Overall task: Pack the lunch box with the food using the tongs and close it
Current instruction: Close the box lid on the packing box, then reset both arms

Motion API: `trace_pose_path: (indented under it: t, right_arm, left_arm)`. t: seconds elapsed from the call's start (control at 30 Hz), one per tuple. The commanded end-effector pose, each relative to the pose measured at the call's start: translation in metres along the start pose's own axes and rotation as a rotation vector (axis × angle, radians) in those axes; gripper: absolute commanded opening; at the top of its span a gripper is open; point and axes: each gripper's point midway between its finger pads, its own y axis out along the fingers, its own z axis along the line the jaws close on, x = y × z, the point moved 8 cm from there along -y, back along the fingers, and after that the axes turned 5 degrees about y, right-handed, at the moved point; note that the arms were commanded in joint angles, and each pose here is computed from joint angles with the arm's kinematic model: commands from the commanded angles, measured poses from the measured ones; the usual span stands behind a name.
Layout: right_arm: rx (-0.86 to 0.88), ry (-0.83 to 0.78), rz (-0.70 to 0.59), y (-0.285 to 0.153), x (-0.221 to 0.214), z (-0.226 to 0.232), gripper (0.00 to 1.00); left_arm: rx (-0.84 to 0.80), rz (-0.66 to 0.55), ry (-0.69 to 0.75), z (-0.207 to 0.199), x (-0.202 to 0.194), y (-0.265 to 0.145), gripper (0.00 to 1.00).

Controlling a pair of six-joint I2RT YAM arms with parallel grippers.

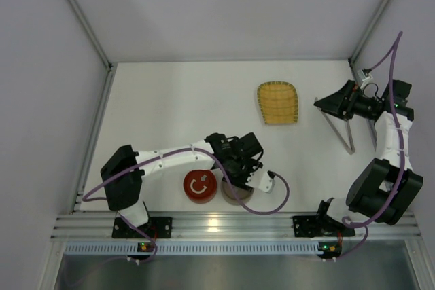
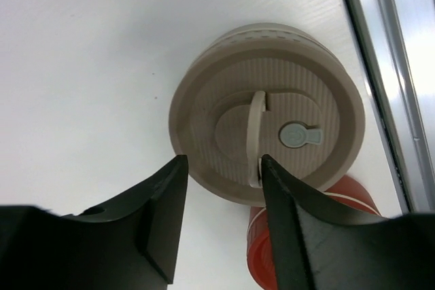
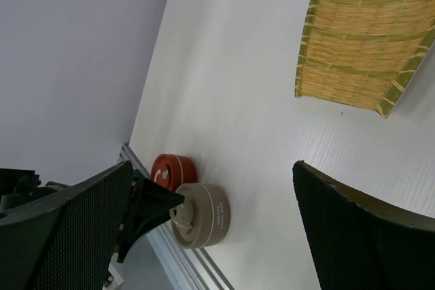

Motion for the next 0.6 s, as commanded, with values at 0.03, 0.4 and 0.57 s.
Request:
trace_pose_path:
  t: [0.03, 0.4, 0.57]
  right_arm:
    - [0.033, -0.057, -0.017, -0.007, 0.008, 0.013, 0.99]
    - [0.014, -0.154, -0.017, -0.015, 0.004, 0.028, 0.99]
    - [-0.053, -0.289, -0.040, -0.023, 0.002, 0.041, 1.00]
  left_arm:
    - [0.169, -0.082, -0.042, 0.031, 0.013, -0.021, 0.56]
    - [0.372, -0.291, -0.275, 0.069, 0.012, -0.092, 0.97]
    - [0.403, -0.455, -0.558, 0.070, -0.006, -0.139, 0.98]
